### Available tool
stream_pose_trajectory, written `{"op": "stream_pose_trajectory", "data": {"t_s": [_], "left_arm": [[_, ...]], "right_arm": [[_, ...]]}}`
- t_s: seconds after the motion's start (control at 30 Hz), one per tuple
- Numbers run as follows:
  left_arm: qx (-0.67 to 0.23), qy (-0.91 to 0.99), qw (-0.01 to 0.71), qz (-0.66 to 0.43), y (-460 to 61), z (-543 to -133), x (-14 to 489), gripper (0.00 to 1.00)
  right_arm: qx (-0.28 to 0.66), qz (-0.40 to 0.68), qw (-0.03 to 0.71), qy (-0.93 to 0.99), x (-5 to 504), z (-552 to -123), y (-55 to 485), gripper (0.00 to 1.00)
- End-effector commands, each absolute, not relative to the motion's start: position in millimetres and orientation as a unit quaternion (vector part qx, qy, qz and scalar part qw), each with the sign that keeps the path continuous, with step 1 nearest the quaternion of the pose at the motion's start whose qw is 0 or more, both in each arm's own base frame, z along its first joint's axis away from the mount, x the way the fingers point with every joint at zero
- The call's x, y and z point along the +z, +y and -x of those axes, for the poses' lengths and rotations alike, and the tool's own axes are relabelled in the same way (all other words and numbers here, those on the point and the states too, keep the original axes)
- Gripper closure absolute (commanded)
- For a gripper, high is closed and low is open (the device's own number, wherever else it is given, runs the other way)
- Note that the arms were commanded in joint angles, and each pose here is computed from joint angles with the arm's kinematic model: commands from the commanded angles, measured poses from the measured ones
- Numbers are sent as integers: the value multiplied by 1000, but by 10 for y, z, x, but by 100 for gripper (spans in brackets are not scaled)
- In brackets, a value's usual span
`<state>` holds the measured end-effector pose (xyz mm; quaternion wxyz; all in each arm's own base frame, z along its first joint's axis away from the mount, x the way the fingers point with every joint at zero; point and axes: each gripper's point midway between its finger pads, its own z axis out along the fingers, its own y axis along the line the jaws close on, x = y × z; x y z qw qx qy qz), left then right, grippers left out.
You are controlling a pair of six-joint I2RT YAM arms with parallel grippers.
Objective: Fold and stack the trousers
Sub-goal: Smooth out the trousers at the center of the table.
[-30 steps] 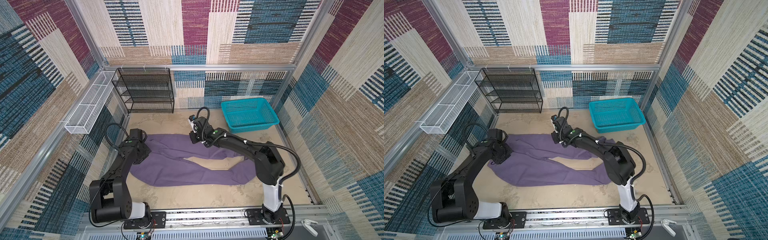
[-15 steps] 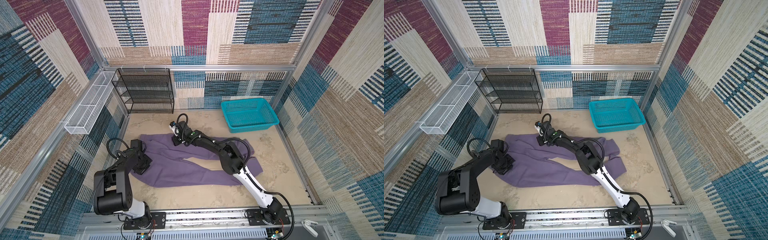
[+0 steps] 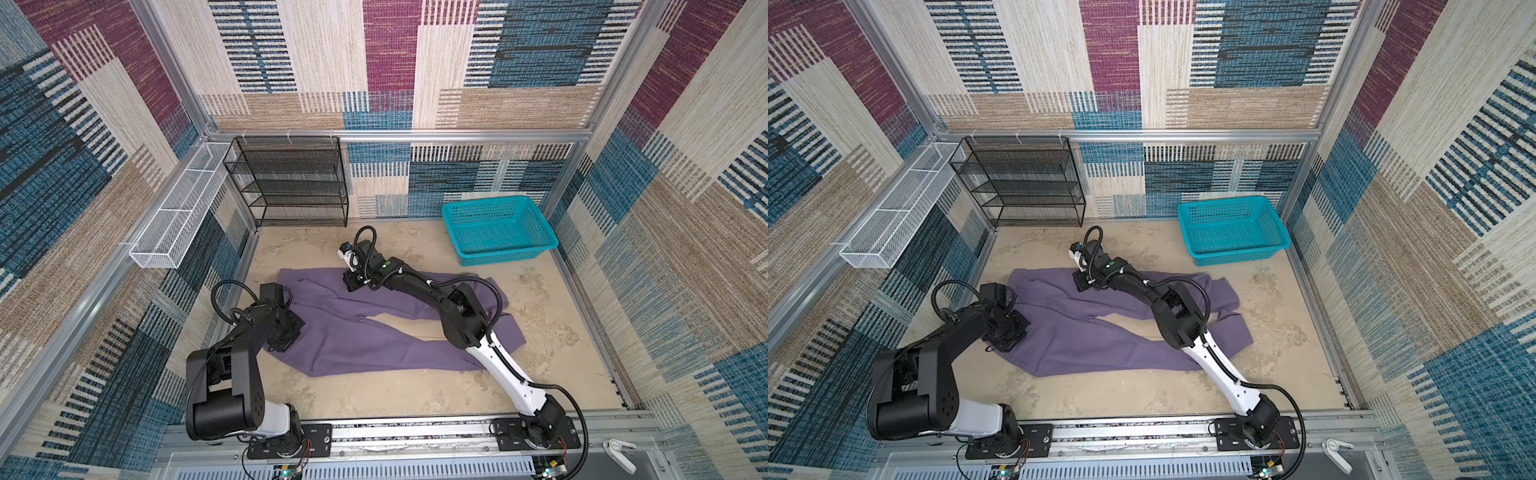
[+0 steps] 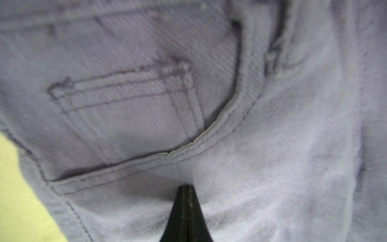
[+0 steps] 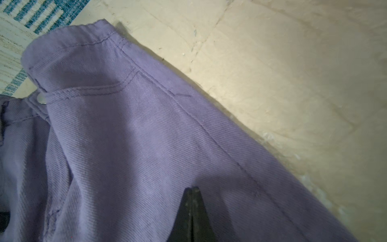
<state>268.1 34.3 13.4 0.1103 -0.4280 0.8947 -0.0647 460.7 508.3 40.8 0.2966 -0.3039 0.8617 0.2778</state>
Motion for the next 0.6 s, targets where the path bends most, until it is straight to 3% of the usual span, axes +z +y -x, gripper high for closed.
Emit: {"op": "stream_pose_trajectory", "data": {"t_s": [0.0, 0.37, 0.57], "left_arm": [[-60, 900, 24, 431, 195, -2233, -30, 100], [-54, 902, 24, 428, 165, -1908, 145, 100], [-38, 902, 37, 429, 238, -1852, 203, 100]], "right_arm": [[281, 300, 295, 863, 347, -4629, 5118, 100], [182, 199, 296, 916, -234, -4995, 4639, 100], [201, 170, 301, 917, -172, -5229, 4445, 100]]}}
